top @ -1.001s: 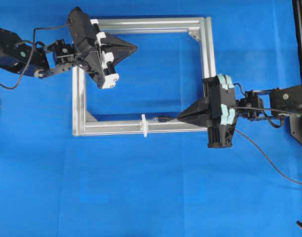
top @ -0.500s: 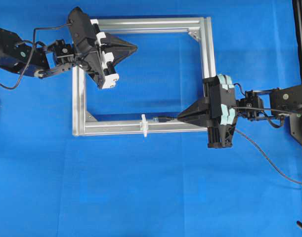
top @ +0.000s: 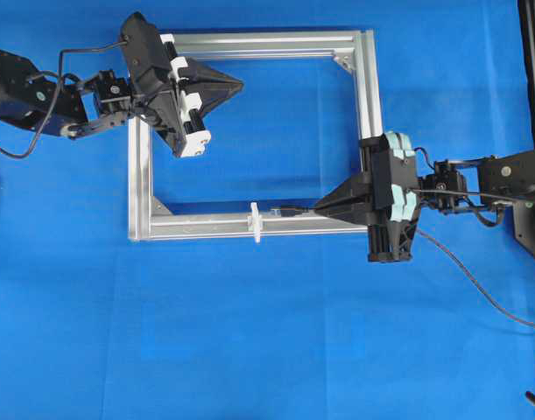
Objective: Insert the wire through the string loop located in the center.
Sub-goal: 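Align the USB plug tip with the zip-tie loop opening, then push the USB plug leftward through the zip-tie loop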
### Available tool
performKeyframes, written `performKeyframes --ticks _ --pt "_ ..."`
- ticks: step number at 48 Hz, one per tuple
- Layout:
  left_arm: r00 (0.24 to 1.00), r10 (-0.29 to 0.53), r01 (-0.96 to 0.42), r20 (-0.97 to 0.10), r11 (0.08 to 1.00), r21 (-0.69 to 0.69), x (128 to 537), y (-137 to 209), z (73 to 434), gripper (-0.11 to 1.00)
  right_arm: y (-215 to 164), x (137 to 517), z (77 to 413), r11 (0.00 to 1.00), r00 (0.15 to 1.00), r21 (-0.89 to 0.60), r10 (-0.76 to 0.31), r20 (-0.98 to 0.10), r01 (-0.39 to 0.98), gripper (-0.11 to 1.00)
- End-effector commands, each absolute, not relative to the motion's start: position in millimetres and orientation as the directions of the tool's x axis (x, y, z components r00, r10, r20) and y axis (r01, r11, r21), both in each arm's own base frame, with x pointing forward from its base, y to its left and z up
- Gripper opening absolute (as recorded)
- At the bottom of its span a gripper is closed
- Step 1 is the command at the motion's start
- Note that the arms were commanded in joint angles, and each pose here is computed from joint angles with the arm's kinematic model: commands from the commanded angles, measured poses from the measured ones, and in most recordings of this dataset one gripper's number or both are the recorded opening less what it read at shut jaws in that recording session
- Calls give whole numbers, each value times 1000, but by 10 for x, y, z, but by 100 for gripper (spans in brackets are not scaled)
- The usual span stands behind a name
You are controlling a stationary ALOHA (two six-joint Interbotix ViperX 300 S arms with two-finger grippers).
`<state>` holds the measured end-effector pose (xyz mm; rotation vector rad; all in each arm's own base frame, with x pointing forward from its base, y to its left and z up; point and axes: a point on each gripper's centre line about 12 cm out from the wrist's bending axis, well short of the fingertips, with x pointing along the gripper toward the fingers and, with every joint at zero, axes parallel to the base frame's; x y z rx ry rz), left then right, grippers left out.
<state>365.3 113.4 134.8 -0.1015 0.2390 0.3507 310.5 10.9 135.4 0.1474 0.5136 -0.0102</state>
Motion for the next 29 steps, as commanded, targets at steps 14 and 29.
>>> performKeyframes --ticks 14,29 --pt "922 329 -347 -204 936 -57 3670 1137 1504 0 109 3136 1428 989 886 140 27 -463 43 -2" --pt "922 329 -347 -203 936 -57 3669 1137 1510 0 150 3270 1405 990 884 139 37 -466 32 -2"
